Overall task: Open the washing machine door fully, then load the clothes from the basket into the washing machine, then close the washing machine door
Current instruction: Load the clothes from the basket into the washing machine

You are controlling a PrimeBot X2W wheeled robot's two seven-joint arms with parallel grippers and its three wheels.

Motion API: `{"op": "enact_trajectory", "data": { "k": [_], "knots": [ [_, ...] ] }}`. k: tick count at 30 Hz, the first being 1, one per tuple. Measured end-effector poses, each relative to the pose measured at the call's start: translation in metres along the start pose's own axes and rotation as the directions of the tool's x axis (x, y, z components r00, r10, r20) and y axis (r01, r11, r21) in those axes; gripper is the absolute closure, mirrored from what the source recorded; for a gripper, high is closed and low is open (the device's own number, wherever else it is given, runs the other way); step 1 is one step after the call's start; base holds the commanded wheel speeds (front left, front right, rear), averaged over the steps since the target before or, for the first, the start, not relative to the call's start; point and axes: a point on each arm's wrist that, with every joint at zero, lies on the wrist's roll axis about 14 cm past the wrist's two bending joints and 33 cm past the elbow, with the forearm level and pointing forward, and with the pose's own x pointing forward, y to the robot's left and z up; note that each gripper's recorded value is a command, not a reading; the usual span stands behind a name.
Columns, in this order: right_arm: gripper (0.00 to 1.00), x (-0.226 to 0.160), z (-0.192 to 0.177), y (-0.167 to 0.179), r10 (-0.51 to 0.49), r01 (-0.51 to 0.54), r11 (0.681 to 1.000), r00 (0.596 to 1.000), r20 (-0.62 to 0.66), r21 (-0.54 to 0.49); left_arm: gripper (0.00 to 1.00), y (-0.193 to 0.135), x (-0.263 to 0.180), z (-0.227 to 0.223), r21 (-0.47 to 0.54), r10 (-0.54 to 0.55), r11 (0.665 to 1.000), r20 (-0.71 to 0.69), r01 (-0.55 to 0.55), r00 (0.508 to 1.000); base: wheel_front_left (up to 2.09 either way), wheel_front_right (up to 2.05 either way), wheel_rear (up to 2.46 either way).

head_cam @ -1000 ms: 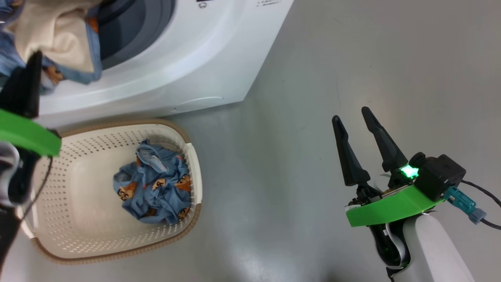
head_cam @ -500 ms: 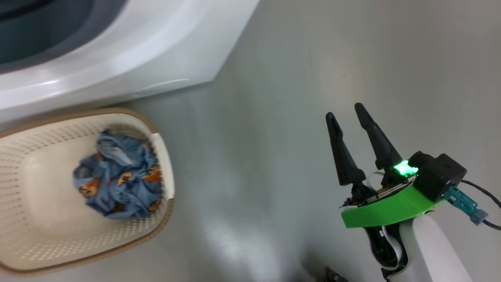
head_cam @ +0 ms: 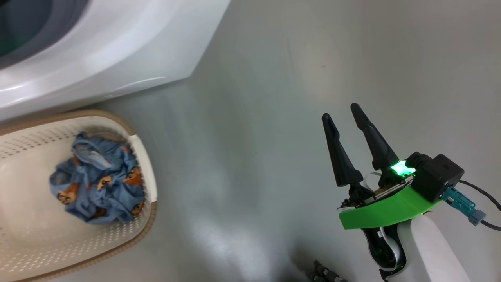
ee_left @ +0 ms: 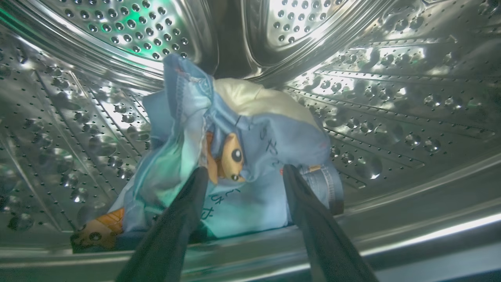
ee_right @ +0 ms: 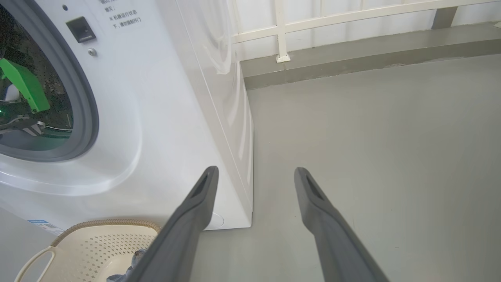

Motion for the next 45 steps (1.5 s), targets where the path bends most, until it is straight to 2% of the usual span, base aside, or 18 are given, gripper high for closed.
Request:
{"op": "enact_trajectory", "data": {
  "k": [7, 22, 31, 45],
  "knots": [
    [0.00, 0.005, -0.001, 0.012, 0.033, -0.034, 0.999, 0.999, 0.003, 0.021, 0.00, -0.001, -0.016, 0.012, -0.021, -0.003, 1.000, 0.071, 0.004, 0.997, 0.00, 0.00, 0.00],
    [0.00, 0.007, 0.030, 0.032, 0.097, -0.098, 0.995, 0.992, 0.087, 0.009, 0.00, -0.009, -0.087, 0.010, -0.041, 0.007, 0.999, 0.168, 0.000, 0.986, 0.00, 0.00, 0.00],
    [0.00, -0.002, 0.054, 0.047, 0.136, -0.139, 0.990, 0.980, 0.142, 0.011, 0.00, -0.024, -0.143, 0.028, -0.049, 0.010, 0.999, 0.243, 0.002, 0.970, 0.00, 0.00, 0.00],
    [0.00, -0.028, 0.081, 0.069, 0.189, -0.195, 0.981, 0.960, 0.205, 0.007, 0.00, -0.037, -0.247, 0.038, -0.064, 0.085, 0.996, 0.356, -0.066, 0.931, 0.00, 0.00, 0.00]
  ]
}}
